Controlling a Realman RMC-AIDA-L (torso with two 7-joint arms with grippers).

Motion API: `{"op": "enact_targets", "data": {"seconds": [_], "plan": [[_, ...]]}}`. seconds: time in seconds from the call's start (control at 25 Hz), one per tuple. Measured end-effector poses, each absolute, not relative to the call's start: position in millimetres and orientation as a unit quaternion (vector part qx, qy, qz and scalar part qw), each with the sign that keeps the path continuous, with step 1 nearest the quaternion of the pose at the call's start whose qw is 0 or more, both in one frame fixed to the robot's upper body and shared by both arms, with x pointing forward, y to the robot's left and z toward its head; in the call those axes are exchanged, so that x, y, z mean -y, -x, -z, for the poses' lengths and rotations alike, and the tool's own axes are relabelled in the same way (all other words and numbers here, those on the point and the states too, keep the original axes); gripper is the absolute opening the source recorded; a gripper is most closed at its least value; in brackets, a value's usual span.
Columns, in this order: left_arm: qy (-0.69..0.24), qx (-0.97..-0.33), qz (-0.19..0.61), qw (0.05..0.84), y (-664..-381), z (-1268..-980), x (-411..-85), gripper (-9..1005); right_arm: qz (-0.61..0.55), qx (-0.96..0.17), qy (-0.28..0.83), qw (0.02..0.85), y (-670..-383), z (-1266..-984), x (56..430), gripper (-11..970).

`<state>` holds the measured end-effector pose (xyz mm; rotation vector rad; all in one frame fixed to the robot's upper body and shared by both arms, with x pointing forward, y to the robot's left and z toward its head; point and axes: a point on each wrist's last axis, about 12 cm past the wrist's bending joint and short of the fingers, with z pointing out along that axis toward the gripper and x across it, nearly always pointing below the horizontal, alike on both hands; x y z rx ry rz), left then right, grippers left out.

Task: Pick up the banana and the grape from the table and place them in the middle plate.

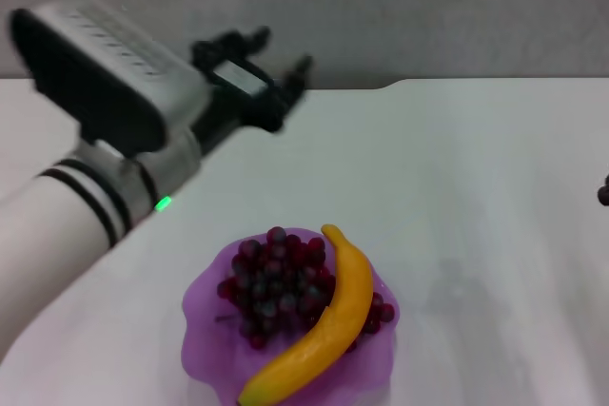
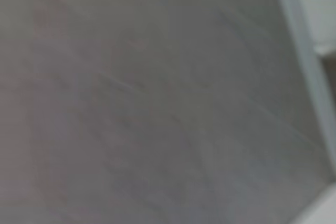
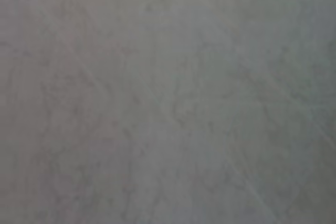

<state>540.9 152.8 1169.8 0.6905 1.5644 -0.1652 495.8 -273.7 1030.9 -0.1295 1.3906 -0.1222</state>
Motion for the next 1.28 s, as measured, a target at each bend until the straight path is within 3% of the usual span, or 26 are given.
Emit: {"op": "enact_targets", "data": {"seconds": [0.32, 0.56, 0.68, 0.96, 1.16, 1.28], "plan": [[-0.138, -0.637, 0.052, 0.757, -548.5, -1154.1, -209.3, 399, 0.047, -0.653, 0.074, 0.753, -500.8, -1027.8, 268.9, 11], [-0.079, -0.572, -0.008, 0.816, -532.9, -1124.9, -251.0, 387, 0.052, -0.655, 0.069, 0.751, -499.9, -1026.9, 271.5, 12], [-0.053, -0.563, -0.004, 0.825, -525.1, -1108.3, -267.5, 328, 0.058, -0.656, 0.067, 0.75, -499.2, -1026.1, 274.8, 13], [-0.087, -0.595, -0.011, 0.799, -522.0, -1070.6, -284.9, 190, 0.062, -0.658, 0.06, 0.748, -498.4, -1025.2, 276.9, 14], [-0.11, -0.621, -0.001, 0.776, -518.9, -1053.9, -285.1, 26, 0.063, -0.658, 0.06, 0.748, -498.8, -1025.3, 277.2, 14], [-0.115, -0.636, 0.006, 0.763, -518.4, -1045.9, -287.0, 33, 0.065, -0.658, 0.062, 0.748, -499.1, -1025.3, 278.5, 14]]}}
